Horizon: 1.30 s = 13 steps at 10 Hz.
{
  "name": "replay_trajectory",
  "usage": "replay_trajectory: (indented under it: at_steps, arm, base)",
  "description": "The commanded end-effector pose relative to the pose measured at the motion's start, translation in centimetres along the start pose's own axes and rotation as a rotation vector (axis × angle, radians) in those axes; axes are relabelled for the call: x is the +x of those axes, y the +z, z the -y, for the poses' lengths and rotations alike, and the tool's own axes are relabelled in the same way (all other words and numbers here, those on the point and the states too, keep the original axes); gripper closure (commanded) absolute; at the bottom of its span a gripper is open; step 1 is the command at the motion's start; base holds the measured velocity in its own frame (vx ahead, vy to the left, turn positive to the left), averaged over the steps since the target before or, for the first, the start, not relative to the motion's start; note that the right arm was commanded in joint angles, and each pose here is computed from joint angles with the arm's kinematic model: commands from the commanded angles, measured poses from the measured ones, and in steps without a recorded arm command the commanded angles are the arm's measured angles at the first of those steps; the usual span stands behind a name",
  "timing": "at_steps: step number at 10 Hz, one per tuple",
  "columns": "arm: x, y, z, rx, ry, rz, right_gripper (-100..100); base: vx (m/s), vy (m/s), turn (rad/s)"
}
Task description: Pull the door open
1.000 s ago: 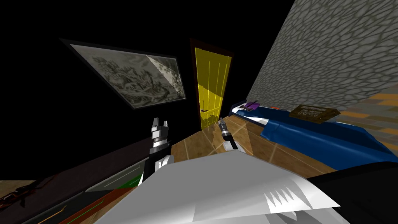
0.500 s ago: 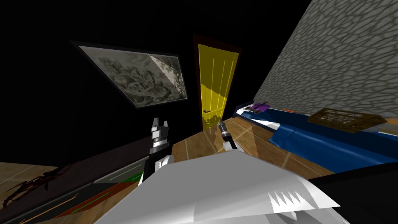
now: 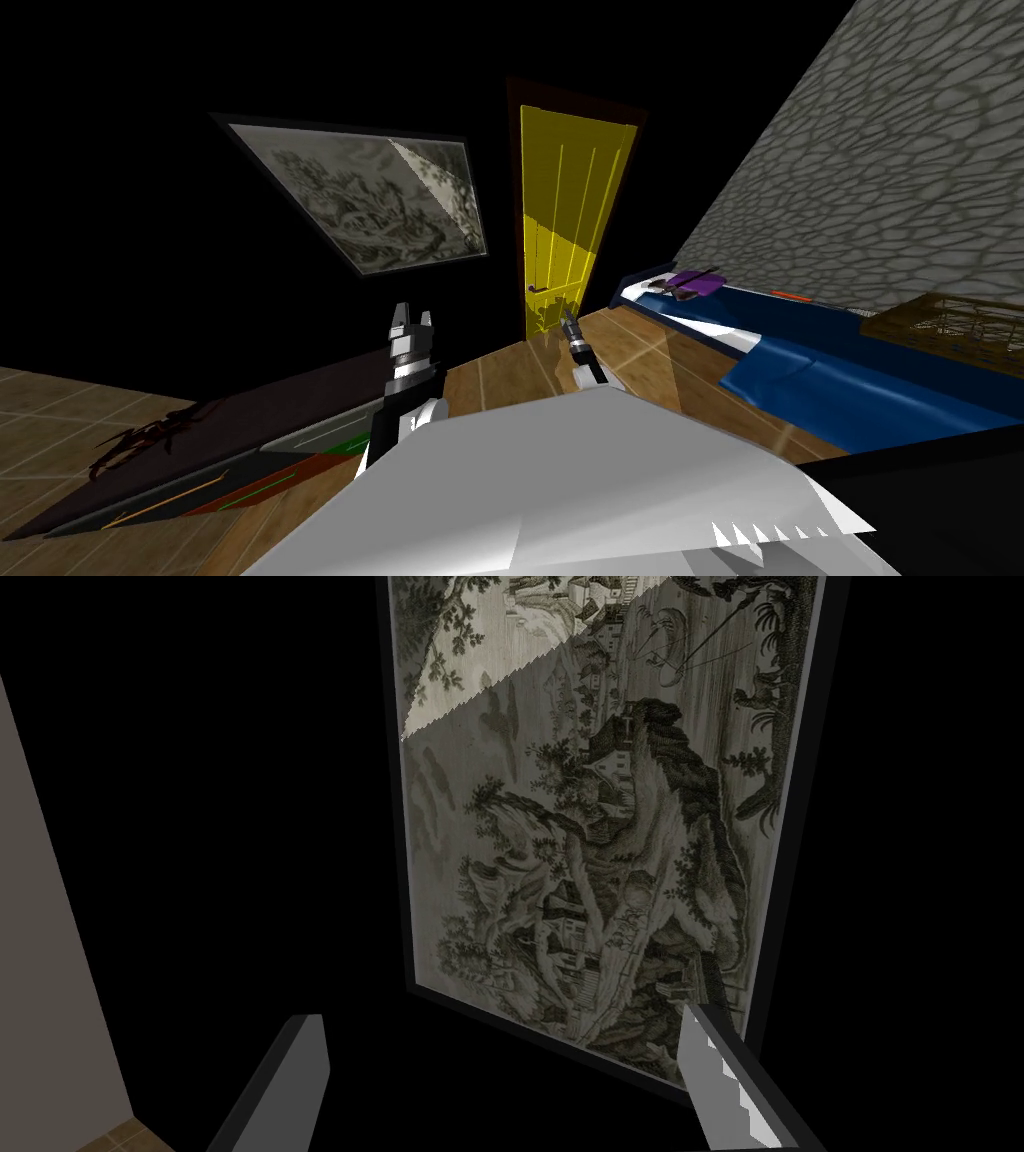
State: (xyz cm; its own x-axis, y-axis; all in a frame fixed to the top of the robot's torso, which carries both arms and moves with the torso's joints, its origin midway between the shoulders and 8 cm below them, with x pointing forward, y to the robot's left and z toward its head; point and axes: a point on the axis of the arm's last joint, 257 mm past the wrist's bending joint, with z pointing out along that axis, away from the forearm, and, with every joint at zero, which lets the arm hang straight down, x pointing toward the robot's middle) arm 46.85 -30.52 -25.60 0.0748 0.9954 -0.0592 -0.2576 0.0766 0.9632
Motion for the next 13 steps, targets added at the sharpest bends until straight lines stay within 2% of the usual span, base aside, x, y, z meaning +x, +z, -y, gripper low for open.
replay_trajectory:
  at_steps: [1, 13]
  arm:
    - [-0.2, -0.05, 1.0, 0.017, 0.005, 0.002, -100]
    - [-1.7, -1.38, 7.6, 0.139, 0.033, 0.030, -100]
  base:
    - [0.084, -0.067, 0.153]
    - [0.075, -0.069, 0.138]
